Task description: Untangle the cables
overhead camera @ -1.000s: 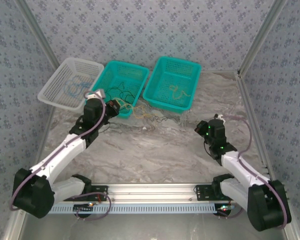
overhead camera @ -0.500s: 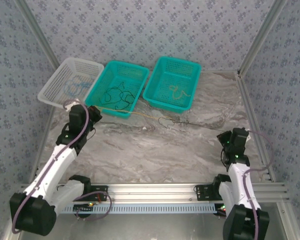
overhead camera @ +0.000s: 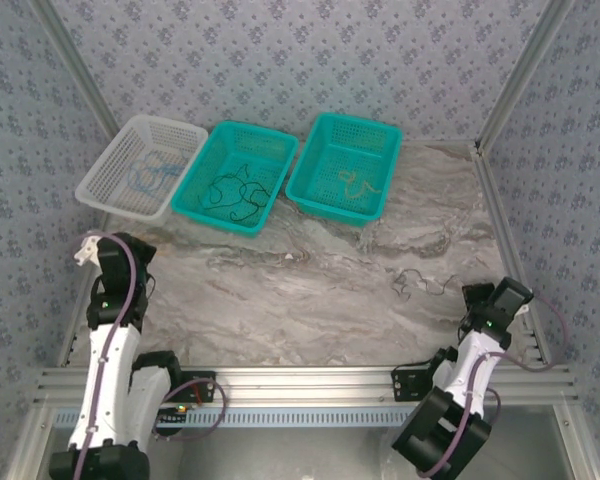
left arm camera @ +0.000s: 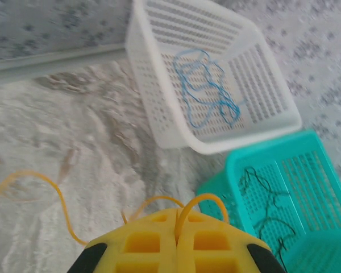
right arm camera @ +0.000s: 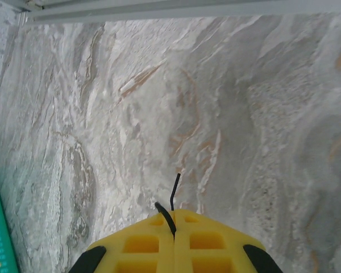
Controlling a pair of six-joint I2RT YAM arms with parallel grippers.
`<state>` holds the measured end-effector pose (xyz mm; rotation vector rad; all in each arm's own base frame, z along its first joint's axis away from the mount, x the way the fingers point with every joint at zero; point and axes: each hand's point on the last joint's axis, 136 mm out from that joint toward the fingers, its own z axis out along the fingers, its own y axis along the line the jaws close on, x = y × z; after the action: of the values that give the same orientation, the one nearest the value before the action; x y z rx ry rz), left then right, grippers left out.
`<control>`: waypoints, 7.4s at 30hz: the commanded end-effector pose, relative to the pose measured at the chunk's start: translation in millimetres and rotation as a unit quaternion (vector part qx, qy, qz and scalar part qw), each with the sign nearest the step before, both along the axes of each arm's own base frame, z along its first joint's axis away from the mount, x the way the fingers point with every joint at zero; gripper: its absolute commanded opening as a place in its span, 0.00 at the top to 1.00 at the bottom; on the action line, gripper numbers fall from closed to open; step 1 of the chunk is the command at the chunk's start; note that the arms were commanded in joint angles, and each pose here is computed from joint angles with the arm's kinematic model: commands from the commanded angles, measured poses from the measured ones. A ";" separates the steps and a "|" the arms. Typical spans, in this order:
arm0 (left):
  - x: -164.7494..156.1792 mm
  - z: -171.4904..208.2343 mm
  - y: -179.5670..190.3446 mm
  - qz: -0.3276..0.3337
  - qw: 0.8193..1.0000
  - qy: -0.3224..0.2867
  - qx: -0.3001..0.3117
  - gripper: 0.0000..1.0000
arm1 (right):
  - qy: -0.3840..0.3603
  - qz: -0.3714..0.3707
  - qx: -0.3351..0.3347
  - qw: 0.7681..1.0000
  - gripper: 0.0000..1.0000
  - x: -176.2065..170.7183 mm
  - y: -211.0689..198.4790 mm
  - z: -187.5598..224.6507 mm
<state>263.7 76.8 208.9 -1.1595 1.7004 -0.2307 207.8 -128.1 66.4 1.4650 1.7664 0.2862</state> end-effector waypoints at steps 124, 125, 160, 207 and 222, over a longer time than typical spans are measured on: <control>38.1 -48.3 -453.2 -0.733 0.621 -0.204 0.188 1.00 | 0.232 0.528 -0.162 0.801 0.77 87.3 246.1 -34.1; 37.9 -48.7 -452.7 -0.733 0.622 -0.203 0.188 1.00 | 0.239 0.526 -0.164 0.800 0.78 87.5 245.2 -36.4; 100.7 1.1 -177.8 -0.278 0.950 -0.107 0.095 1.00 | 0.155 0.321 -0.172 0.918 1.00 65.7 110.3 28.5; 90.2 133.9 -146.6 -0.353 0.905 -0.235 0.046 1.00 | -0.275 0.639 -0.146 0.703 1.00 115.8 339.9 226.1; 92.7 157.8 -104.8 -0.261 0.941 -0.195 0.092 1.00 | -0.265 0.679 -0.145 0.670 1.00 209.5 422.7 274.2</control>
<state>353.1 -33.0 354.7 -0.4747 1.6031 -0.6229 404.0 286.3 340.8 -0.4108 1.8585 0.9981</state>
